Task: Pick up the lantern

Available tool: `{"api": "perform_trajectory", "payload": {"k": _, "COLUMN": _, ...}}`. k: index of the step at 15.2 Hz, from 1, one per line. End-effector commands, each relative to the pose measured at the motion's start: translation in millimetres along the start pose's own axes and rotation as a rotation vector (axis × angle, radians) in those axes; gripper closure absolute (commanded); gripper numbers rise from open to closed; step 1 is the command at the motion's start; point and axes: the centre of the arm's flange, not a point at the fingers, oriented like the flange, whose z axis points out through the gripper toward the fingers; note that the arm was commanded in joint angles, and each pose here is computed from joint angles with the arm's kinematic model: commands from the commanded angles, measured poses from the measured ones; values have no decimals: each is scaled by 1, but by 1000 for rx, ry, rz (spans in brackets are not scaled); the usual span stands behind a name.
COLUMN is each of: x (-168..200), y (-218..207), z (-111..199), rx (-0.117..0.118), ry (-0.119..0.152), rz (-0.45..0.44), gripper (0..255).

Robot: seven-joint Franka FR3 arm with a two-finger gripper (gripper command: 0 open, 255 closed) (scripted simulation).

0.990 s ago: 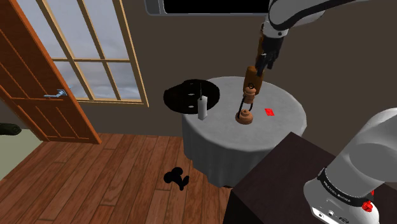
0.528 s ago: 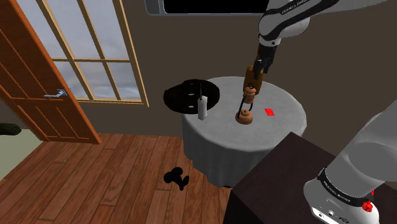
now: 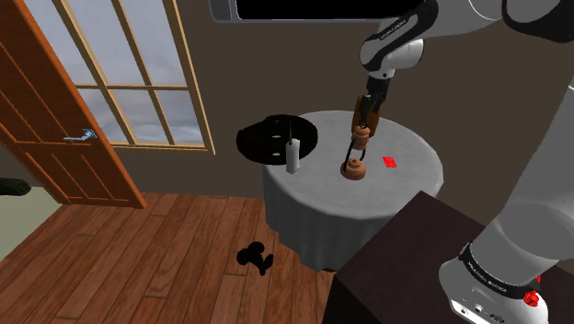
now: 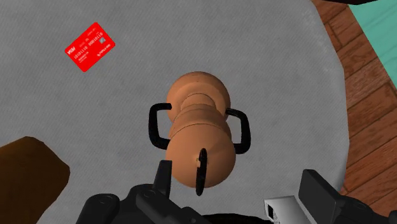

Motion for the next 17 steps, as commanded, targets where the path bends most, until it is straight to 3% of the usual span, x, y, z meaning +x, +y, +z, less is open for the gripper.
{"api": "perform_trajectory", "payload": {"k": 1, "x": 10, "y": 19, "z": 19, "rx": 8, "ry": 0, "rz": 4, "gripper": 0}}
{"api": "perform_trajectory", "payload": {"k": 11, "x": 10, "y": 20, "z": 61, "rx": 8, "ry": 0, "rz": 4, "gripper": 0}}
{"api": "perform_trajectory", "payload": {"k": 12, "x": 10, "y": 21, "z": 61, "rx": 8, "ry": 0, "rz": 4, "gripper": 255}}
{"api": "perform_trajectory", "payload": {"k": 17, "x": 10, "y": 21, "z": 60, "rx": 8, "ry": 0, "rz": 4, "gripper": 255}}
